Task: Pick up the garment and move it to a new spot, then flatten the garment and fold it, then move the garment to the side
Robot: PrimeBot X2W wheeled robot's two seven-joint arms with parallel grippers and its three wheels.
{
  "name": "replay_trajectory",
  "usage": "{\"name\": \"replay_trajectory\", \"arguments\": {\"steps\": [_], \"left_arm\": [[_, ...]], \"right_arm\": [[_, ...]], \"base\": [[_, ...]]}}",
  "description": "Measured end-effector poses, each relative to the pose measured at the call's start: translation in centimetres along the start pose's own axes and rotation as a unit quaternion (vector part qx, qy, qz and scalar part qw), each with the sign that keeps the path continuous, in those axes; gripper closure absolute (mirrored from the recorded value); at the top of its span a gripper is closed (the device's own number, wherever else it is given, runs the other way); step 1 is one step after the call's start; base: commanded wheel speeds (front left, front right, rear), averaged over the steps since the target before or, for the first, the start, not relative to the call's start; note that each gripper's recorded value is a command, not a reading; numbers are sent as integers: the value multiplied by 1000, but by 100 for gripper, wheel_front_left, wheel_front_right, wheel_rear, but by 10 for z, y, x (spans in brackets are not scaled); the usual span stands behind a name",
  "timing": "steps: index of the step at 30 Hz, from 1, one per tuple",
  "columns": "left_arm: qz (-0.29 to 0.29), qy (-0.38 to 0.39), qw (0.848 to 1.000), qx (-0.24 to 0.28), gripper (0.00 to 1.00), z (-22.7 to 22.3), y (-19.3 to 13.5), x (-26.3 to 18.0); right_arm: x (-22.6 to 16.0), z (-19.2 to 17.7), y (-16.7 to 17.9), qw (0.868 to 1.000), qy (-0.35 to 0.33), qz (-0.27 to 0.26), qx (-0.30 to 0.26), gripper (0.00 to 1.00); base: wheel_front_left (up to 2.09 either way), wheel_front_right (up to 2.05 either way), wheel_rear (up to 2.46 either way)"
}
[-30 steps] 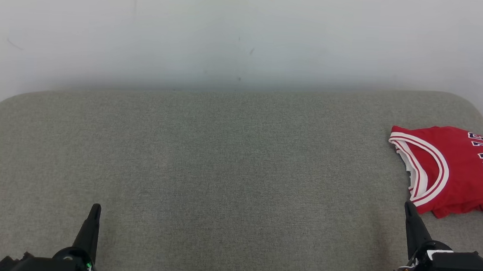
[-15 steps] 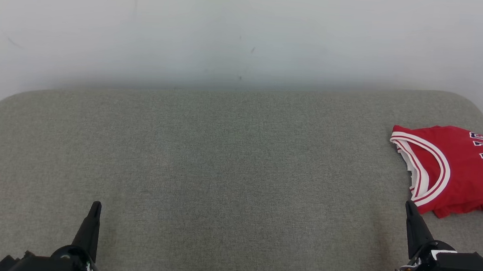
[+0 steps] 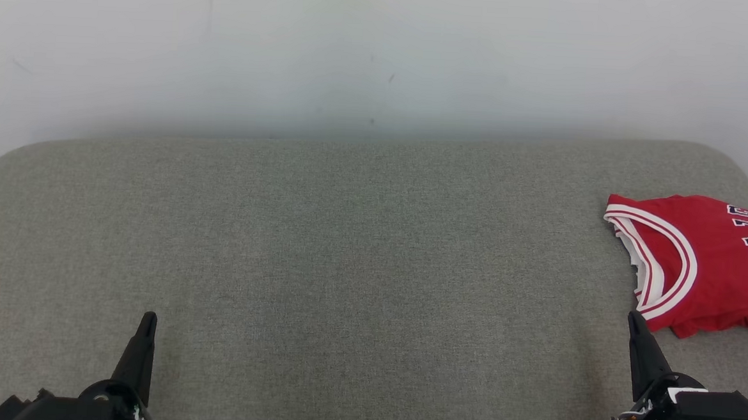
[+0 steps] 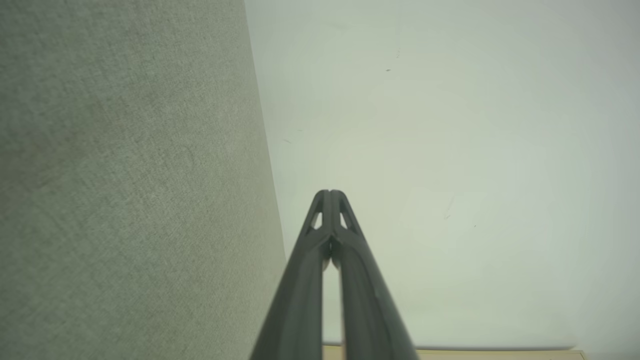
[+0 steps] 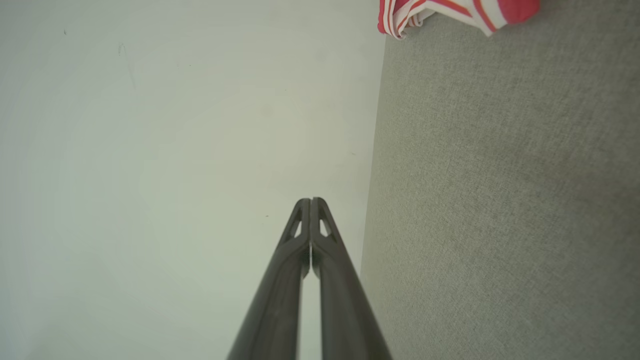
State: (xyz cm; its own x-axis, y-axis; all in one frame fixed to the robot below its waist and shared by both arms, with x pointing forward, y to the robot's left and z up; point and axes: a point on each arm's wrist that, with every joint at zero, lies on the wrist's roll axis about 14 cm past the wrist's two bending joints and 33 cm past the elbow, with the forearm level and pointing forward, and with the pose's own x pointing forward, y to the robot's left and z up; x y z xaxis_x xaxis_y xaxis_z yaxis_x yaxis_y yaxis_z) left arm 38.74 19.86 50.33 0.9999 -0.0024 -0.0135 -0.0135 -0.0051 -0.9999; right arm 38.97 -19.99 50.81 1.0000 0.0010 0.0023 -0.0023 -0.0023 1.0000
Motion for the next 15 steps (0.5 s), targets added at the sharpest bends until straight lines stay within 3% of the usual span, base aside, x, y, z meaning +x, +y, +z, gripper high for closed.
{"name": "replay_trajectory", "arguments": {"steps": [15], "left_arm": [[-1,0,1000,0,100,0,0,0]], "right_arm": [[0,0,0,1000,0,0,0,100]], "base": [[0,0,0]]}}
